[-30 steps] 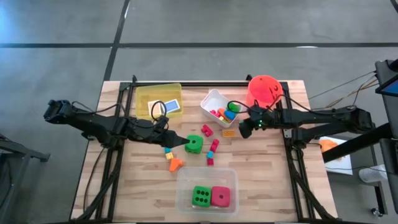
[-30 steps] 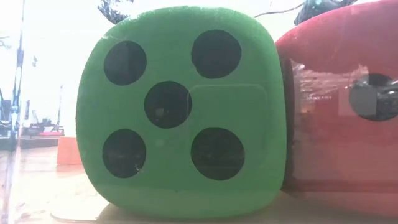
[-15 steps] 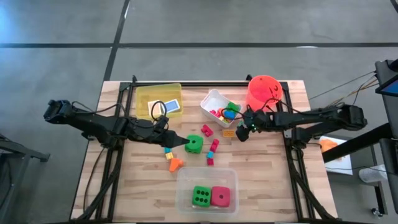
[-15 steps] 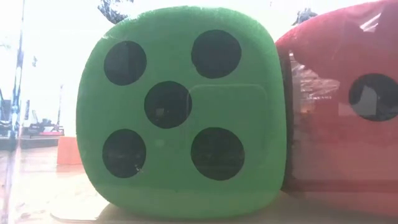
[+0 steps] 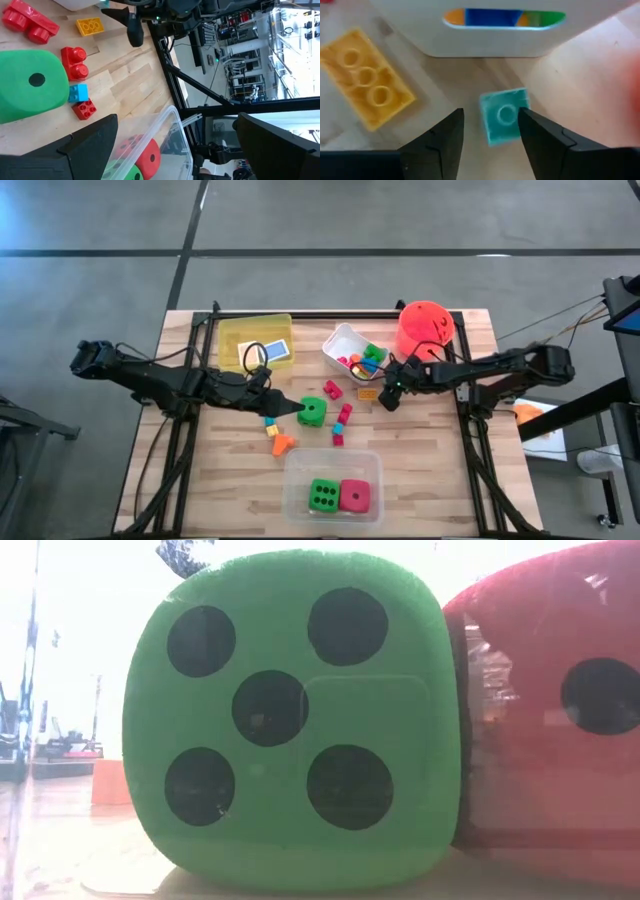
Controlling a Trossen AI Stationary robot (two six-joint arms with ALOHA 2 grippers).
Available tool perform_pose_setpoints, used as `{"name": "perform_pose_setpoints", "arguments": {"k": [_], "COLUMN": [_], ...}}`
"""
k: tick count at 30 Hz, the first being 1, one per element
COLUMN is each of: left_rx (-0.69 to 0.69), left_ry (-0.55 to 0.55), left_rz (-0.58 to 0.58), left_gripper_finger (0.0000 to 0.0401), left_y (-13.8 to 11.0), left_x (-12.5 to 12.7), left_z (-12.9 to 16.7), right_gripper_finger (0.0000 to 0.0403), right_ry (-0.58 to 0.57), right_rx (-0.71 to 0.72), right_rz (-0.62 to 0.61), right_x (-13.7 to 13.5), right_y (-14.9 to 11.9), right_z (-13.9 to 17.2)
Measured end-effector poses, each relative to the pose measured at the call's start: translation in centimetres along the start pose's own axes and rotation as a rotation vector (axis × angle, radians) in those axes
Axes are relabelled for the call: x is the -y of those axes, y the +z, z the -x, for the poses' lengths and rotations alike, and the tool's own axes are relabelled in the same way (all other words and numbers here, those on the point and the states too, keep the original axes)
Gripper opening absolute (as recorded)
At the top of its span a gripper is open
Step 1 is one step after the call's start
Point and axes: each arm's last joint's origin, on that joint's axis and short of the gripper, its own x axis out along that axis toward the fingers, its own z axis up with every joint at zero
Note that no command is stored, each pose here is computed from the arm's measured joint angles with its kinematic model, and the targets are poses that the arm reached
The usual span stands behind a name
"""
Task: Pick & Place Toys
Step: Put the light blue game piece into the white bin
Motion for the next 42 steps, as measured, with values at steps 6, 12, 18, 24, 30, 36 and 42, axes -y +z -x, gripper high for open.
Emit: {"name": "perform_pose_setpoints", "arguments": {"k": [6, 12, 18, 24, 30, 36, 42], "left_rx": [-0.018, -0.018, -0.018, -0.018, -0.018, -0.018, -0.018], "left_ry": [-0.005, -0.006, -0.007, -0.007, -0.007, -0.006, -0.006], "left_rz": [0.007, 0.008, 0.024, 0.026, 0.027, 0.027, 0.027], "left_gripper_finger": [0.0392, 0.0392, 0.0392, 0.0392, 0.0392, 0.0393, 0.0393], "left_y": [-0.1, -0.1, -0.1, -0.1, -0.1, -0.1, 0.0], "left_x": [0.0, 0.0, 0.0, 0.0, 0.0, 0.0, 0.0], "left_z": [0.0, 0.0, 0.0, 0.0, 0.0, 0.0, 0.0], "right_gripper_finger": [0.0174, 0.0173, 0.0173, 0.0173, 0.0136, 0.0098, 0.0098], "right_ry": [-0.059, -0.07, -0.062, -0.018, -0.021, 0.013, 0.083], "right_rx": [-0.004, 0.002, 0.011, -0.008, -0.02, -0.041, -0.067], "right_rz": [0.009, 0.016, -0.003, -0.039, -0.102, -0.128, -0.16], "right_x": [0.2, 0.0, -0.1, 0.3, 0.8, 1.0, 0.8], "right_y": [-0.1, -0.1, 0.0, 0.2, 0.2, 0.2, 0.4], "right_z": [-0.6, -1.2, -1.5, -1.7, -1.8, -1.9, -1.8]}}
